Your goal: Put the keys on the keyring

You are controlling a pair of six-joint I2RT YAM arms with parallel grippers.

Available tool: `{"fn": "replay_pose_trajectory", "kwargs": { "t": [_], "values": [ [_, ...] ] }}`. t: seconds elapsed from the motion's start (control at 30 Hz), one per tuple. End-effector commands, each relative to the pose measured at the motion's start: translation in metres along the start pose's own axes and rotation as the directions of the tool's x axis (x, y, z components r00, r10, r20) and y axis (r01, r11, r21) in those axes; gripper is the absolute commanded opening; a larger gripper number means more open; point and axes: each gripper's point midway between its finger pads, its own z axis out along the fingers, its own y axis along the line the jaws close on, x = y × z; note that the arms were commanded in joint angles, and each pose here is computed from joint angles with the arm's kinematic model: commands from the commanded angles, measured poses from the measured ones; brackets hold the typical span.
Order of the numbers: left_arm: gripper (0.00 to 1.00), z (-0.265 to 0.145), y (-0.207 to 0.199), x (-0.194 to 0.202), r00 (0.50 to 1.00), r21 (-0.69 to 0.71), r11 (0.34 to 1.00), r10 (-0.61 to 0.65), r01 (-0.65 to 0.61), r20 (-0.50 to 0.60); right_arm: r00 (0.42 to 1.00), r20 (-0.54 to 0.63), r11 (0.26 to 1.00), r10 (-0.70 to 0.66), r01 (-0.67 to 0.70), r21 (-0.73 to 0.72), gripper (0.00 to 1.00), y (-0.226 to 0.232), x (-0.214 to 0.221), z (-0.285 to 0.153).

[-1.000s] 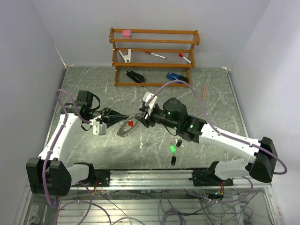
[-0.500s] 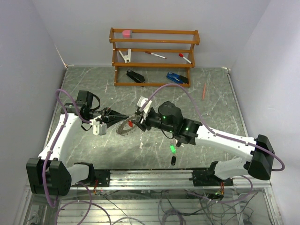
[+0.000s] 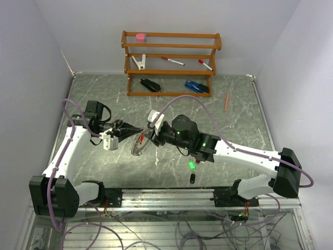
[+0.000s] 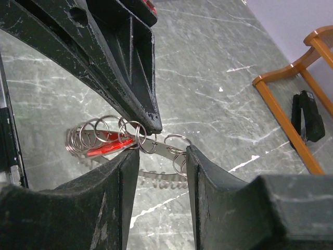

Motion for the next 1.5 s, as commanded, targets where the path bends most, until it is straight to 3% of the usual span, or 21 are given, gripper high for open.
{"fn": "replay_pose_trajectory", "kwargs": {
  "t": [0.0,0.73,0.9,1.07,1.23,1.47],
  "values": [
    [0.07,0.001,0.038,-0.028,0.78,-0.07,0.779,0.625,-0.622,0.03,0.997,0.069,0.999,-0.024,0.022,0.033,0.4,-0.008,-0.029,0.0],
    [0.07,0.002,0.04,-0.038,0.807,-0.068,0.807,0.59,-0.587,0.04,0.994,0.094,0.998,-0.062,0.062,0.004,0.38,0.0,-0.038,0.016],
    [0.07,0.003,0.036,-0.037,0.825,-0.067,0.826,0.563,-0.56,0.045,0.993,0.094,0.998,-0.064,0.065,0.0,0.3,0.0,-0.037,0.018],
    [0.07,0.003,0.034,-0.035,0.841,-0.066,0.842,0.539,-0.536,0.048,0.994,0.091,0.998,-0.063,0.062,0.007,0.07,0.0,-0.036,0.017],
    [0.07,0.003,0.034,-0.034,0.849,-0.065,0.85,0.526,-0.523,0.048,0.994,0.087,0.998,-0.06,0.058,0.02,0.0,-0.003,-0.035,0.012],
    [0.07,0.003,0.035,-0.033,0.862,-0.064,0.863,0.504,-0.501,0.049,0.997,0.068,0.999,-0.044,0.043,0.023,0.0,-0.003,-0.029,0.002]
  ]
}}
